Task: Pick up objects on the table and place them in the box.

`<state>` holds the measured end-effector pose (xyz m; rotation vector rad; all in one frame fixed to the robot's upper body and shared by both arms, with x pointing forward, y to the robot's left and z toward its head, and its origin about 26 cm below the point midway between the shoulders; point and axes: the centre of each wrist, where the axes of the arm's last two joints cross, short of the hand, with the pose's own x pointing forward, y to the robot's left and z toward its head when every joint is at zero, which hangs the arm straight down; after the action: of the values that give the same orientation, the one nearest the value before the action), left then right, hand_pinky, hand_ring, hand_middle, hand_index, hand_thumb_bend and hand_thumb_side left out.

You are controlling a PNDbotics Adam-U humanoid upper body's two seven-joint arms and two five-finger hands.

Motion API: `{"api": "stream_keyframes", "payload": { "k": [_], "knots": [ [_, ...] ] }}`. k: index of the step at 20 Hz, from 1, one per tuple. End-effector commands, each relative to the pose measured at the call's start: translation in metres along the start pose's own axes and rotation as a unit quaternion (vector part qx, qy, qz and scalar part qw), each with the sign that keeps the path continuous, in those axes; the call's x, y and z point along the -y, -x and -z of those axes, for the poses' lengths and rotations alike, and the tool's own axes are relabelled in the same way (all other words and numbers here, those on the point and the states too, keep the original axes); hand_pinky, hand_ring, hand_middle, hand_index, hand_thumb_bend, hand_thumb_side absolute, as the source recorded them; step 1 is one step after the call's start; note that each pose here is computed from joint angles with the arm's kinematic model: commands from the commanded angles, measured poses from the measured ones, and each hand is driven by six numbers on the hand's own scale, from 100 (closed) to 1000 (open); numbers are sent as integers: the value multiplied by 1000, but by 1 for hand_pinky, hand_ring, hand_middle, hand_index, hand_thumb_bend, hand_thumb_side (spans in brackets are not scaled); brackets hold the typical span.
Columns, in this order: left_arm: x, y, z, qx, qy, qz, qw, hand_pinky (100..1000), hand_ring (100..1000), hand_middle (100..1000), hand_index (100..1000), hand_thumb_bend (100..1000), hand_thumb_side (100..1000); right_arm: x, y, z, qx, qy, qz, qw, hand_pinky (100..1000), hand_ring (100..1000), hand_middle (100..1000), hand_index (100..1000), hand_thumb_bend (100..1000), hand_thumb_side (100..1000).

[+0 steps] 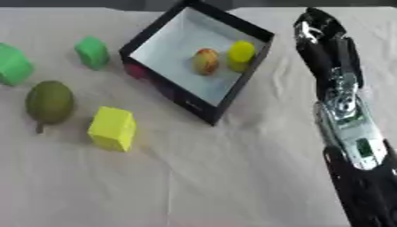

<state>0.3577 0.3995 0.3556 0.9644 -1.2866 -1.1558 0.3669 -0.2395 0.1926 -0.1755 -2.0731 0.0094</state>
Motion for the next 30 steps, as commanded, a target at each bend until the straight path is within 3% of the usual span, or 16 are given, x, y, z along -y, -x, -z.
{"api": "stream_keyframes", "payload": {
  "k": [1, 9, 14, 22, 30],
  "knots": [
    [-16, 0, -7, 1, 8, 32, 999, 828, 867, 776, 811, 632, 100, 7, -11, 3, 20, 0, -11, 1000, 797, 782, 734, 836, 100, 479],
    [-13, -22, 1, 30, 5, 121, 992, 861, 872, 779, 815, 753, 100, 7, -11, 3, 19, -2, -12, 1000, 797, 782, 734, 835, 100, 479],
    [-10, -33, 13, 42, 15, 163, 986, 871, 876, 782, 824, 781, 100, 6, -11, 3, 19, -4, -12, 1000, 797, 783, 734, 835, 100, 480],
    [-9, -41, 29, 49, 16, 185, 981, 877, 877, 785, 816, 777, 100, 5, -12, 3, 21, -6, -10, 1000, 797, 783, 733, 834, 100, 481],
    [-7, -38, 35, 38, 44, 214, 975, 876, 857, 765, 759, 702, 100, 4, -13, 4, 22, -8, -9, 1000, 797, 783, 733, 834, 100, 485]
  ]
}}
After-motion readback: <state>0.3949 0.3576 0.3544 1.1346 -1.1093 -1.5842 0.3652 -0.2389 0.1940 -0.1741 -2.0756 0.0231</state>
